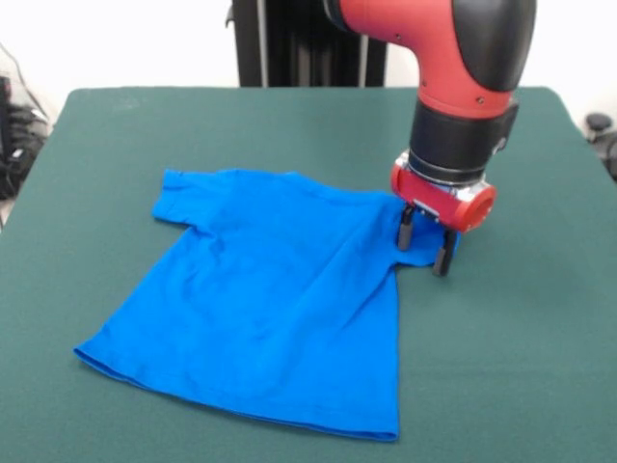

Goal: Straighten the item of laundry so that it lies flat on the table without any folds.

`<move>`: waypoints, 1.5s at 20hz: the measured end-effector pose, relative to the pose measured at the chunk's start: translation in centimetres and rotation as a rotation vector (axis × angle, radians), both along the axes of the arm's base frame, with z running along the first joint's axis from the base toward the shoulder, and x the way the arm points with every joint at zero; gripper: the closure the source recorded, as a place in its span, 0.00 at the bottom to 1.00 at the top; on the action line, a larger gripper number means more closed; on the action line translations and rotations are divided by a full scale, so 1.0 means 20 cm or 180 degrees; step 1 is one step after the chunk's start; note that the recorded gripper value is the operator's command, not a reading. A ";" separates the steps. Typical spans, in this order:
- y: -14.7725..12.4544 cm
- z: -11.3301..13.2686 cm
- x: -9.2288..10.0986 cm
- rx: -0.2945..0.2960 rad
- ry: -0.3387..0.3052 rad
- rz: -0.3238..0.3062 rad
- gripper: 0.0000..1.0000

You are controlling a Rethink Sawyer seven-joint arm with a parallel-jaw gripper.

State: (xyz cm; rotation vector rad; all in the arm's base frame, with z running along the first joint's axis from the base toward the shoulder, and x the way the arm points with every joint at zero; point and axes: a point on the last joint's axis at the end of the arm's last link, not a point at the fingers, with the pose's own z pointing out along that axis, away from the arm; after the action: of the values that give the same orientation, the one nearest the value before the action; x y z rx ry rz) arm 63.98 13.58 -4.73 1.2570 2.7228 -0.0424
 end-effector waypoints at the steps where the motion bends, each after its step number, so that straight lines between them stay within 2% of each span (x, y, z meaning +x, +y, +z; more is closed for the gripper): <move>1: 0.00 0.00 0.00 0.0000 0.0000 0.0000 0.00; 12: 0.01 0.00 0.00 -0.0023 -0.0003 0.0020 0.00; 13: 0.01 0.00 -0.01 -0.0054 -0.0002 0.0041 1.00; 30: 0.00 -0.01 -0.02 -0.0123 0.0007 0.0067 1.00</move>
State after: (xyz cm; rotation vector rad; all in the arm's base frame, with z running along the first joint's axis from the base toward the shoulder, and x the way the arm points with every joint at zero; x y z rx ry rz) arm 63.52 13.48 -4.87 1.2187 2.7231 -0.0937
